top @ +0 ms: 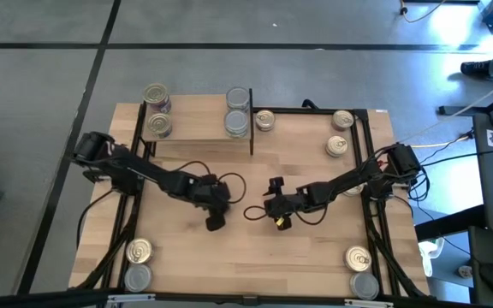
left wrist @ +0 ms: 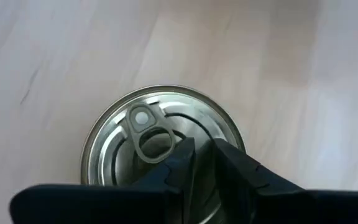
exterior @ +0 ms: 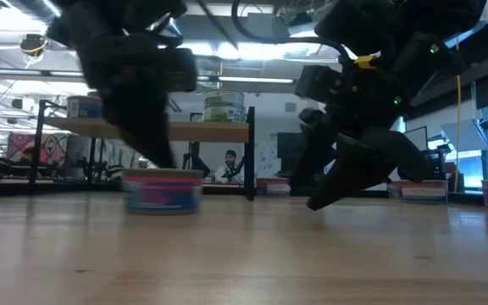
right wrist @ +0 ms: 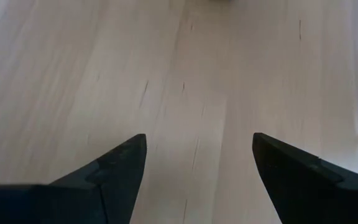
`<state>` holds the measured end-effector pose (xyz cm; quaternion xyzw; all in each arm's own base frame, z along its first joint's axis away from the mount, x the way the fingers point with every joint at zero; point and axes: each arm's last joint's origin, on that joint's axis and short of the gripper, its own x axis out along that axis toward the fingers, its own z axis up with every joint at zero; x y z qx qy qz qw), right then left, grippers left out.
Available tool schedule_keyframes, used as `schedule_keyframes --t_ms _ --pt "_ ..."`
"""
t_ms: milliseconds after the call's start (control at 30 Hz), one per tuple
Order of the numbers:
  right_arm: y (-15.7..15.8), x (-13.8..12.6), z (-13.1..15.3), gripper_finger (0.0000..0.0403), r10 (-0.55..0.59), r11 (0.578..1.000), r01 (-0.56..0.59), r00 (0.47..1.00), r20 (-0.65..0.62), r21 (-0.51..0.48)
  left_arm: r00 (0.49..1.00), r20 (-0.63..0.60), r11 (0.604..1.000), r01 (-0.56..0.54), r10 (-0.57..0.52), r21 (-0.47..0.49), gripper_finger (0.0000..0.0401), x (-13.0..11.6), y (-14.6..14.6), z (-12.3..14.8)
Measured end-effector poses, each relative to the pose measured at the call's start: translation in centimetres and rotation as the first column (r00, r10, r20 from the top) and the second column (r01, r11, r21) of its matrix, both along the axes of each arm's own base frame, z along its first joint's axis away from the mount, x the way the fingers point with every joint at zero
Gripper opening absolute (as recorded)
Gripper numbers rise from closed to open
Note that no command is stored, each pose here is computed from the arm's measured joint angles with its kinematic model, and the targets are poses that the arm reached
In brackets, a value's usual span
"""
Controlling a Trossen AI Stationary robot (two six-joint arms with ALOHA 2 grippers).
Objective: Stack canned seafood by type on shelf
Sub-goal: Stack the blue tuna can on top of the blue tuna can on the shelf
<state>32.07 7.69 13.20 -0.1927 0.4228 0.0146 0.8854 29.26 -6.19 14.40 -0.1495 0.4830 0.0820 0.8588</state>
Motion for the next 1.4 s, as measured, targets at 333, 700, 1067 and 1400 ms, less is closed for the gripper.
schedule_keyframes --t_ms 333,700,1067,1400 --pt "0.2 0.3 0.3 0.0294 0.003 0.998 -0.006 0.999 0.041 0.063 0.991 0.077 0.993 0.109 -0.112 0.035 0.0060 1.8 -0.8 4.7" --pt "0.4 1.0 0.9 0.0294 0.023 0.997 -0.032 0.990 0.137 0.068 0.996 -0.033 0.994 0.087 -0.085 0.073 0.0067 0.3 0.1 5.0" --pt "0.5 1.4 1.4 0.0294 0.081 0.996 -0.086 0.979 0.190 0.020 0.993 -0.044 0.988 0.115 -0.110 0.108 0.0167 -0.1 0.8 3.6" --pt "0.5 2.0 2.2 0.0294 0.147 0.989 -0.150 0.950 0.275 -0.008 0.987 0.005 0.977 0.156 -0.158 0.148 0.0170 -1.6 0.0 1.0"
